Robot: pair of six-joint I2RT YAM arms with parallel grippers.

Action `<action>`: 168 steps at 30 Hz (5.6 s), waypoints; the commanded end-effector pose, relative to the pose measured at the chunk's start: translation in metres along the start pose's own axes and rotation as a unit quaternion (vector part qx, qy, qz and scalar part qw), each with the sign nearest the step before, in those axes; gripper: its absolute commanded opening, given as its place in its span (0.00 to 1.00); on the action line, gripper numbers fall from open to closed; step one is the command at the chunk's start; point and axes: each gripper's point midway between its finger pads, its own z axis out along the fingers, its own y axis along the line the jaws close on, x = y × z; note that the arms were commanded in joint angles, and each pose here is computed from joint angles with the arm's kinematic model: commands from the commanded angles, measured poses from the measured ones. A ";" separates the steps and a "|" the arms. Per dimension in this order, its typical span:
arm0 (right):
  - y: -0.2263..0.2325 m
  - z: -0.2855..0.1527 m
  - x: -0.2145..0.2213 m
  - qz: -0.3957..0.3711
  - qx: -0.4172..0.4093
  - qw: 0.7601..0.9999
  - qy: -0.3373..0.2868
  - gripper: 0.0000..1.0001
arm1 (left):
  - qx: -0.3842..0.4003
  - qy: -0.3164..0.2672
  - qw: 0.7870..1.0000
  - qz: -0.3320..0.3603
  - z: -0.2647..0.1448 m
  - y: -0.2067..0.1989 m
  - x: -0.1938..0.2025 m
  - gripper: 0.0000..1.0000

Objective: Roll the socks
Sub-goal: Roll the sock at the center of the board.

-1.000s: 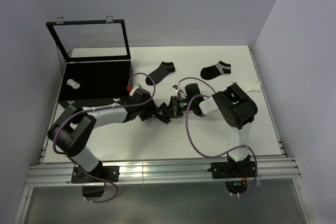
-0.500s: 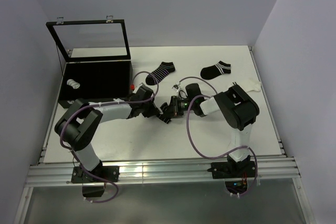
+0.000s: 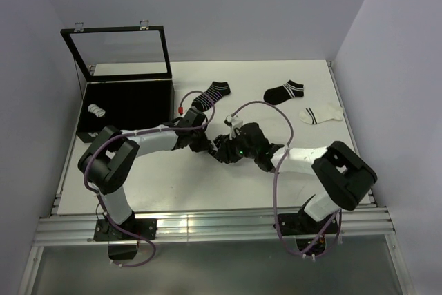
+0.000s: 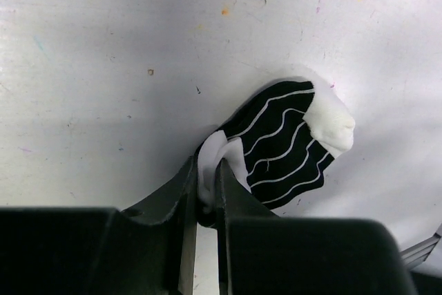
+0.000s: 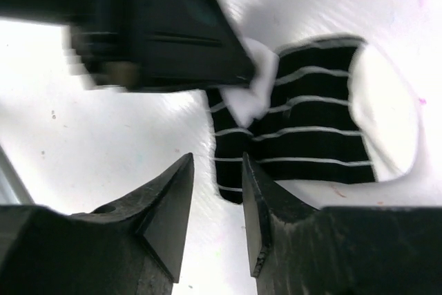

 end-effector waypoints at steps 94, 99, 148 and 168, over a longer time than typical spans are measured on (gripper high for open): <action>-0.022 0.015 -0.004 0.177 -0.075 0.975 0.113 0.35 | -0.036 -0.002 0.999 0.011 0.002 0.050 0.021 0.18; -0.033 -0.009 -0.038 0.083 0.035 0.996 0.022 0.46 | -0.060 0.015 0.998 0.026 0.002 0.054 0.023 0.13; 0.034 0.021 0.020 -0.092 0.032 0.994 0.055 0.00 | 0.012 -0.059 0.998 -0.027 -0.063 0.022 -0.030 0.78; 0.012 0.029 0.027 0.259 -0.192 0.939 0.119 0.00 | 0.091 -0.066 0.993 -0.041 -0.054 0.021 -0.008 0.74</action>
